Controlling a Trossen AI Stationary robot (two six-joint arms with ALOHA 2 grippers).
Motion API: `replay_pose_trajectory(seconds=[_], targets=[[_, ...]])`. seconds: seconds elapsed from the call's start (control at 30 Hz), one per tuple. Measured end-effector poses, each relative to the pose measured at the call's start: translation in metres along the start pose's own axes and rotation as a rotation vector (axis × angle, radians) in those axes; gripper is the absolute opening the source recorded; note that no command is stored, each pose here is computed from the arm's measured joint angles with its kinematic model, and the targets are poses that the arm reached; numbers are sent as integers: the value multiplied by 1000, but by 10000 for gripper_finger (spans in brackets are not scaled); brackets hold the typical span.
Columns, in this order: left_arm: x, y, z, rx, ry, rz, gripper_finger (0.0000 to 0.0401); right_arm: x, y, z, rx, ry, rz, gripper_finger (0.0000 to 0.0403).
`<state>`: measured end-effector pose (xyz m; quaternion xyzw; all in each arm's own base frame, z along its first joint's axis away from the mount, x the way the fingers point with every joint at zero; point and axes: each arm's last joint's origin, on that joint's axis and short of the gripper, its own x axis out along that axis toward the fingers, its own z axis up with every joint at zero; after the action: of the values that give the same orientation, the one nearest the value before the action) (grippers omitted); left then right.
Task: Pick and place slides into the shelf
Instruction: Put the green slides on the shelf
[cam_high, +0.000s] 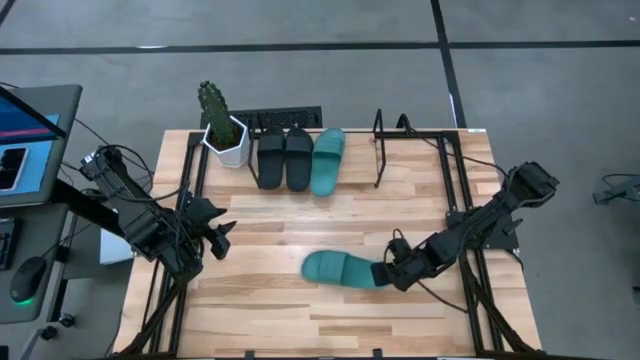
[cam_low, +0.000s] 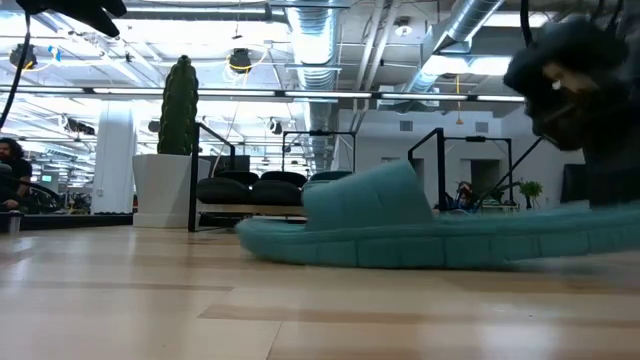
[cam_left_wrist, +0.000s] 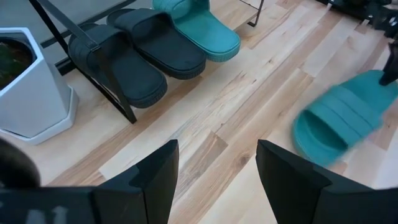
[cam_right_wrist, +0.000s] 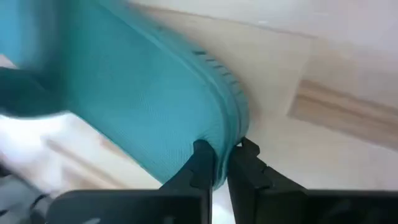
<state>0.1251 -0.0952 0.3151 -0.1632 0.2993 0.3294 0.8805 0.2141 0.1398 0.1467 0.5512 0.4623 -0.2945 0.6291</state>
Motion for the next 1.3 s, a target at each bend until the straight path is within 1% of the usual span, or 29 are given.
replay_pose_trajectory(seconds=[0.13, 0.2, 0.27, 0.4, 0.5, 0.67, 0.8, 0.83, 0.97, 1.13, 1.23, 1.3], targets=[[0, 0, 0, 12, 0, 0, 204, -10, 11, -2, -51, -33, 48, 8], [0, 0, 0, 16, 0, 0, 204, -16, 21, -3, -53, -70, 89, 7], [0, 0, 0, 25, 0, 0, 204, -22, 27, -3, -63, -126, 101, 6], [0, 1, 0, 32, 1, -1, 204, -34, 40, -2, -57, -229, 128, 6], [0, 1, 0, 59, 1, -1, 204, -41, 44, -1, -34, -287, 128, 5], [0, 5, 0, 148, 11, 30, 204, -50, 53, -2, 31, -388, 187, 5], [-1, 12, 1, 219, 16, 71, 204, -60, 62, -4, 83, -503, 280, 4], [-1, 12, 1, 225, 16, 71, 204, -63, 64, -4, 98, -536, 306, 4], [-2, 13, 1, 315, 18, 64, 204, -73, 72, -3, 166, -694, 417, 3], [-2, 13, 1, 358, 34, 62, 204, -79, 77, 11, 283, -913, 533, 3], [-2, 13, 0, 373, 61, 57, 204, -77, 82, 26, 351, -988, 555, 3], [-2, 13, 0, 372, 81, 53, 204, -74, 84, 38, 395, -1009, 550, 3]])
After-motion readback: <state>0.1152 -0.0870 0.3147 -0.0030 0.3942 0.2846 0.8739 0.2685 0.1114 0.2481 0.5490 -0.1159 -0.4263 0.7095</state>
